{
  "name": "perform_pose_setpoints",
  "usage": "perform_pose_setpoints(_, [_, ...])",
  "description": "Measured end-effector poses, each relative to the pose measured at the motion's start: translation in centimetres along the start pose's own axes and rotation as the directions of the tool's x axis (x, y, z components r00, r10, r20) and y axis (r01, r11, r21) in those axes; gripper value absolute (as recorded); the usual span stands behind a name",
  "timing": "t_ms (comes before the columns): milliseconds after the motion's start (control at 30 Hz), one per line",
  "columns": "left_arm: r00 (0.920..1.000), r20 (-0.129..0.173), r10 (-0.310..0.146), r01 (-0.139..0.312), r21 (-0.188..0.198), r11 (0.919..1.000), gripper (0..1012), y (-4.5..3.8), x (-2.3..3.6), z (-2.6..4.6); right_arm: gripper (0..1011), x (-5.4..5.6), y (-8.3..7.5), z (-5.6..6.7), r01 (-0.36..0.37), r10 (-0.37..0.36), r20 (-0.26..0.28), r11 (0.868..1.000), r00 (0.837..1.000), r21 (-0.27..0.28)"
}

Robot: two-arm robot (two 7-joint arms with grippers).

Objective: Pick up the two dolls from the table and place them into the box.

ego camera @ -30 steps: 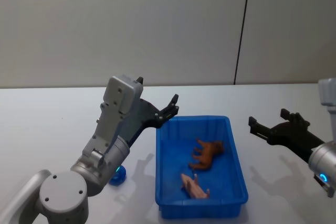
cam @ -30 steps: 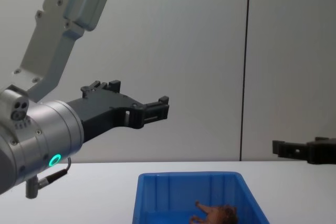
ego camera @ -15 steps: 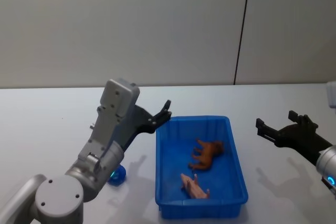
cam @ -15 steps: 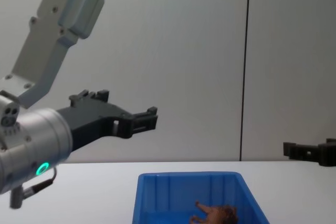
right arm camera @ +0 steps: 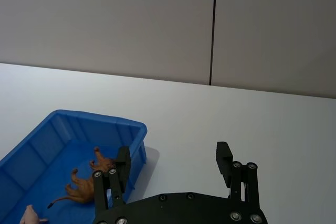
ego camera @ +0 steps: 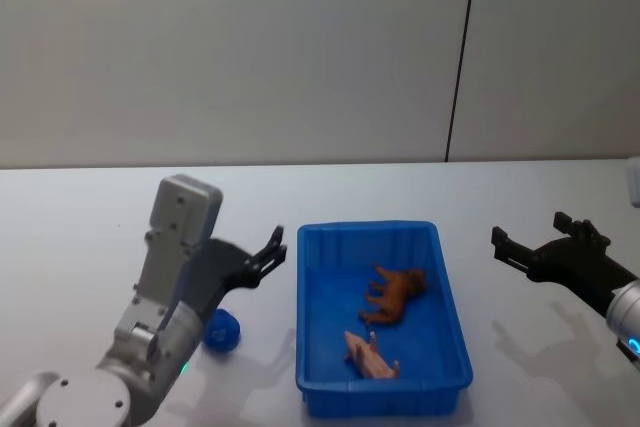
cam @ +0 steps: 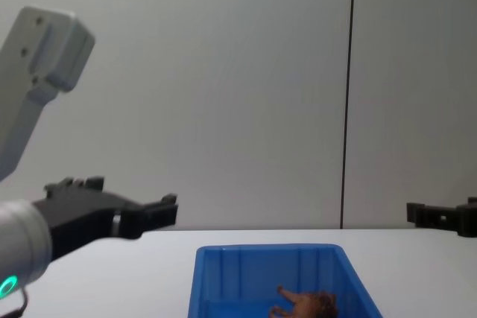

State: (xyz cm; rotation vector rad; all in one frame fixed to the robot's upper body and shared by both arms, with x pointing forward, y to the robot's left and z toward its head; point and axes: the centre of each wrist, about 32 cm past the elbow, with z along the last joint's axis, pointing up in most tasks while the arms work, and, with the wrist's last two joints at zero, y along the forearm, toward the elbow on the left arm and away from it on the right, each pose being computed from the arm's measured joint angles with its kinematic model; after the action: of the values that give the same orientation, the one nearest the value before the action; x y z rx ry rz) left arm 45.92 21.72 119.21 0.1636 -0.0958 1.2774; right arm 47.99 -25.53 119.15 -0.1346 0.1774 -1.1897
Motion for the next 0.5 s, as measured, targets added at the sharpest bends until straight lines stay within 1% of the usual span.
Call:
perform_pose_setpoints(100, [0.9993, -0.032, 0.019, -0.018, 0.038, 0.9991, 1001, 0.64, 0.07, -0.58, 1001, 0.0, 0.0, 0.0, 0.0, 0.0, 0.0, 1.0, 1.0, 0.0])
perform_pose_setpoints(233, [0.9979, -0.057, 0.031, -0.027, 0.069, 0.9972, 1001, 1.09, 0.12, -1.07, 1001, 0.0, 0.0, 0.0, 0.001, -0.001, 0.0, 1.0, 1.0, 0.0])
perform_pose_setpoints(300, [0.9965, -0.074, 0.038, -0.03, 0.096, 0.995, 1001, 1.42, 0.17, -1.48, 1001, 0.0, -0.1, 0.0, 0.002, -0.002, 0.0, 1.0, 1.0, 0.0])
perform_pose_setpoints(400, [0.995, -0.092, 0.038, -0.027, 0.122, 0.9922, 1001, 1.7, 0.21, -1.83, 1001, 0.0, -0.1, 0.0, 0.002, -0.002, 0.0, 1.0, 1.0, 0.0])
perform_pose_setpoints(500, [0.9942, -0.1, 0.039, -0.024, 0.143, 0.9895, 1001, 1.83, 0.27, -2.07, 1001, 0.0, -0.1, 0.0, 0.002, -0.002, 0.0, 1.0, 1.0, 0.0])
